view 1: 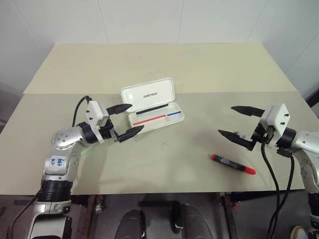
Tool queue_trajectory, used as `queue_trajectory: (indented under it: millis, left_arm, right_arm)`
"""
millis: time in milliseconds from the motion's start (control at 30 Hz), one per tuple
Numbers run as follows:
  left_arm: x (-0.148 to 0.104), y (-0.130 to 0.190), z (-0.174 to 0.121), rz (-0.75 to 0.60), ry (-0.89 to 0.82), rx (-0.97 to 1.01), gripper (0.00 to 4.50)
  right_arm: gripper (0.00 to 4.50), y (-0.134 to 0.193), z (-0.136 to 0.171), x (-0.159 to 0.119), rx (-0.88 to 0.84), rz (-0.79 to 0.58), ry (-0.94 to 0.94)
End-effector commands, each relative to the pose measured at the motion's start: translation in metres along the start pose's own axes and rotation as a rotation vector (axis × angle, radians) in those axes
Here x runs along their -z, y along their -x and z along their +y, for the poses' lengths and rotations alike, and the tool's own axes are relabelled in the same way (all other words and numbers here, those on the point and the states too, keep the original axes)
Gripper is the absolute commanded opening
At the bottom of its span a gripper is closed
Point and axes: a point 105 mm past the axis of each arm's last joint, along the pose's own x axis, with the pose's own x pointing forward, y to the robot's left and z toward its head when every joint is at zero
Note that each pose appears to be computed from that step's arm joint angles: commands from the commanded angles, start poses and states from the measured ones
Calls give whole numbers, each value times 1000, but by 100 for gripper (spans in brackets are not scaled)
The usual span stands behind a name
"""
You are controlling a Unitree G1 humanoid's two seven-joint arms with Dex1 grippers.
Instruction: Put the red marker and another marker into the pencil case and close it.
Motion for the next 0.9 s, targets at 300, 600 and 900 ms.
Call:
queue_trajectory:
  millis: [300,600,900]
  left_arm:
    - [-5,5,1,25,-40,70,448]
    - [9,15,1,118,-53,77,285]
    - [34,-12,1,246,-29,132,223]
  right_arm:
    - [450,9,4,-20,-67,-13,-17]
    - [450,-12,13,-24,-93,-59,-26]
    - [450,-36,39,-37,-201,-143,-32]
